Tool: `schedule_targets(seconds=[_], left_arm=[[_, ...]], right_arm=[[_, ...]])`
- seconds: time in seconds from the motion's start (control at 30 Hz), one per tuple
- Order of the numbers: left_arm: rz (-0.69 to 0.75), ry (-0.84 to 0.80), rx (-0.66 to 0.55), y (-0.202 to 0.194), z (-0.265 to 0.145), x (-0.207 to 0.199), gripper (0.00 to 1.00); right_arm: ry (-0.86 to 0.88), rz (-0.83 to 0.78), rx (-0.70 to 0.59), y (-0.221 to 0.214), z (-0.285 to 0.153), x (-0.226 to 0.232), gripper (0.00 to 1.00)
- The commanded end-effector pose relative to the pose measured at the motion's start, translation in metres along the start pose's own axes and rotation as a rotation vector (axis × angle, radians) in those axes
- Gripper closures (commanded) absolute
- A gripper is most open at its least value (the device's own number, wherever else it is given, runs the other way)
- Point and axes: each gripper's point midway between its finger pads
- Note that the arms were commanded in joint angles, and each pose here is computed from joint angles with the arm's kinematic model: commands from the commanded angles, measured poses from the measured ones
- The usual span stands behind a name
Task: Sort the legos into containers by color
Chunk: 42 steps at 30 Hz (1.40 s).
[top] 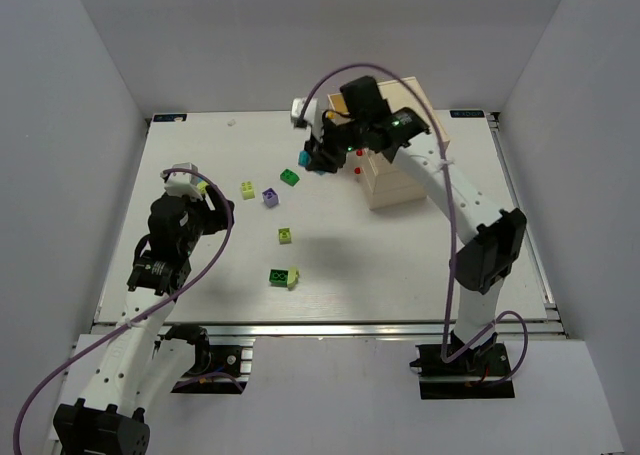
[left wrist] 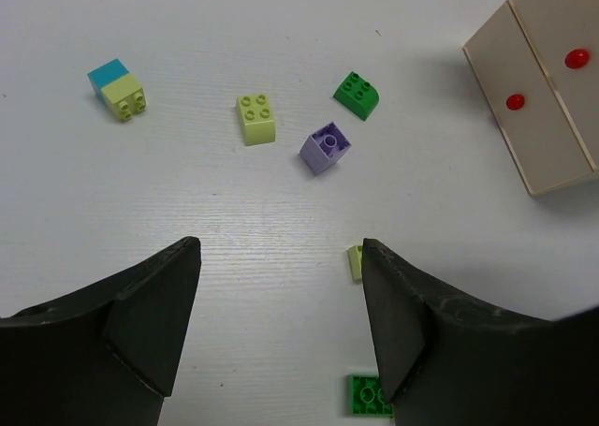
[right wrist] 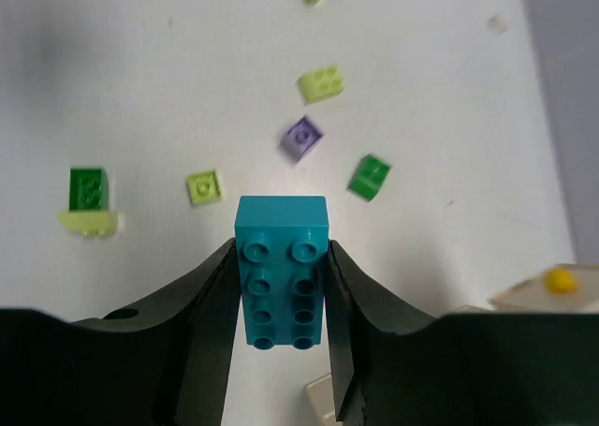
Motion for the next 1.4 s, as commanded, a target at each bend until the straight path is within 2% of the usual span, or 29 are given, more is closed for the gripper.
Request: schedule_targets(seconds=[0.0,0.07,0.23,0.27,0.33,0.37,0.4,0.43,0.67,0.97,1.37], left_arm=[[0.007,0.031,0.005,-0.002,0.001,0.006,0.21],[0.007,0.035,0.006,-0.003,0.002,0.007,0.21],[0.007,0.054,0.03,-0.009,0.006,0.01,0.21],[0.005,0.059,0.033,-0.01,0.006,0.011,0.21],[0.005,0.076,0.039,-0.012,0.006,0.014,0.21],[0.003,0.079,0.037,-0.011,0.005,0.014,0.21],[0.003,0.084,0.039,-0.012,0.005,0.015,0.21],[0.002,0.091,0.038,-0.012,0.004,0.016,0.21],[0.002,0.099,0.044,-0.014,0.005,0.018,0.21],[0.002,0.099,0.044,-0.014,0.005,0.018,0.21],[0.002,0.093,0.044,-0.014,0.006,0.017,0.21]], right_arm=[[-0.01,0.027,-0.151,0.05,-0.034,0.0,1.0],[-0.095,0.066,-0.213,0.067,-0.047,-0.024,1.0],[-0.406,0.086,-0.528,0.123,-0.094,-0.09,1.0],[-0.425,0.146,-0.521,0.12,-0.082,-0.108,1.0],[-0.533,0.19,-0.578,0.134,-0.099,-0.139,1.0],[-0.568,0.21,-0.577,0.126,-0.093,-0.152,1.0],[-0.622,0.194,-0.628,0.132,-0.099,-0.165,1.0],[-0.686,0.216,-0.624,0.123,-0.102,-0.179,1.0],[-0.796,0.291,-0.629,0.092,-0.101,-0.227,1.0],[-0.795,0.323,-0.594,0.07,-0.08,-0.241,1.0],[-0.741,0.363,-0.538,0.047,-0.053,-0.243,0.79]])
Point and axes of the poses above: each gripper's point midway between its finger pads, its own z axis out along the fingers, its own x axis along the line the jaws close on, y = z × x, and after that the axes turned 14 degrees about z, right-handed
